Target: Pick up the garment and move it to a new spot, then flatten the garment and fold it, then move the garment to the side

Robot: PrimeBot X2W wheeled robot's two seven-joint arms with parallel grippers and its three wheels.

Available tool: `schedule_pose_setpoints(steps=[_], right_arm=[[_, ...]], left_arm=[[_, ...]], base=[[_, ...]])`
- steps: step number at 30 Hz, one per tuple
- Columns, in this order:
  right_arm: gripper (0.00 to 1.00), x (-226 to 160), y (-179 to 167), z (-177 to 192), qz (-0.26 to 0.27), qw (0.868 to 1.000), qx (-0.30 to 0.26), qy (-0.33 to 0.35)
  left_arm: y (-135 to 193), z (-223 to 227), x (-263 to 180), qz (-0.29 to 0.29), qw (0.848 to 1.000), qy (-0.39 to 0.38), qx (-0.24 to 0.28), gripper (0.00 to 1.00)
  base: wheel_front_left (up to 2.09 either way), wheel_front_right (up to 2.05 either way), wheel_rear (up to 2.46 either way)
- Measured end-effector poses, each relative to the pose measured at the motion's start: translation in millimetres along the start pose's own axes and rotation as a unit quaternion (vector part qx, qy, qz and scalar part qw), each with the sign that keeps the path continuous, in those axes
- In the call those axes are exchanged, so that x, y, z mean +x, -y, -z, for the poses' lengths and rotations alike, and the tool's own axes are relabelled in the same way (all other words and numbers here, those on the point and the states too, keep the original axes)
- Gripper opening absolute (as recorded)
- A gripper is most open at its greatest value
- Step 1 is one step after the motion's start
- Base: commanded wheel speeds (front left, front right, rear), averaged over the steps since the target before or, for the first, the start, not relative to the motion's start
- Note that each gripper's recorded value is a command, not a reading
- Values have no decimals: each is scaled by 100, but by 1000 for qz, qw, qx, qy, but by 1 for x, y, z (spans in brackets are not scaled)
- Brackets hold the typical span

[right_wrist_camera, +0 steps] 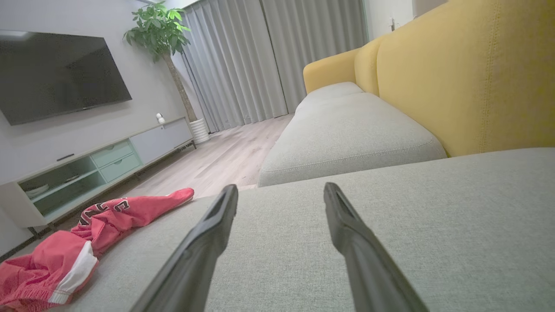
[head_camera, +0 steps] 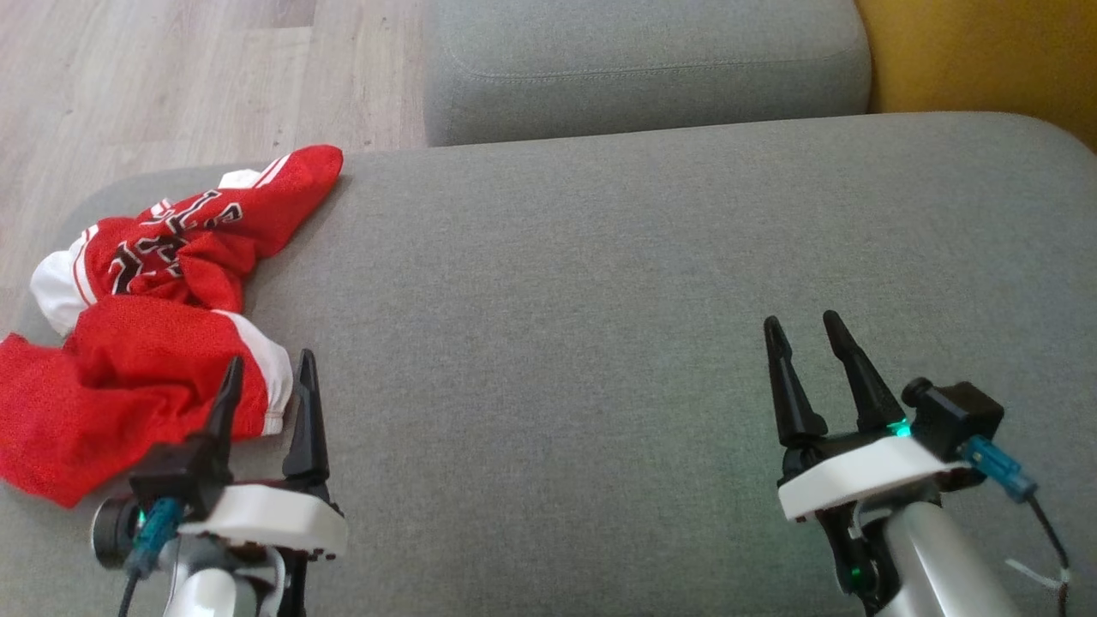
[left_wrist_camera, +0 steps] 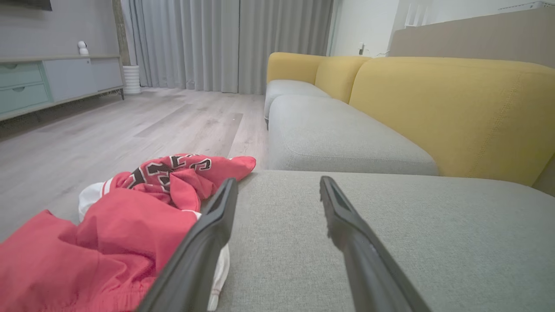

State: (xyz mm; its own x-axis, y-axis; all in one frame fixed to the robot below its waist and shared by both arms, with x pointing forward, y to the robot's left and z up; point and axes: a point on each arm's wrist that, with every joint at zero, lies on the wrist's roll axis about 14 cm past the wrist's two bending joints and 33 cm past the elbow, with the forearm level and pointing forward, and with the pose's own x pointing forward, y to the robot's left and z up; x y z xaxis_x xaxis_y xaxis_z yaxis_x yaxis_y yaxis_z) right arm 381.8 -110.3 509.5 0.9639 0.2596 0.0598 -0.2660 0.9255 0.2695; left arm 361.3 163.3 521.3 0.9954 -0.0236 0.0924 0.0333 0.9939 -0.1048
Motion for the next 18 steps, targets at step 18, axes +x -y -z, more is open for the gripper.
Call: schedule_pose_setpoints(steps=[18], right_arm=[[100, 3, -5, -7, -15, 997, -73, 15]], left_arm=[[8, -12, 1, 20, 996, 33, 82, 100]], base=[[0, 0, 0]])
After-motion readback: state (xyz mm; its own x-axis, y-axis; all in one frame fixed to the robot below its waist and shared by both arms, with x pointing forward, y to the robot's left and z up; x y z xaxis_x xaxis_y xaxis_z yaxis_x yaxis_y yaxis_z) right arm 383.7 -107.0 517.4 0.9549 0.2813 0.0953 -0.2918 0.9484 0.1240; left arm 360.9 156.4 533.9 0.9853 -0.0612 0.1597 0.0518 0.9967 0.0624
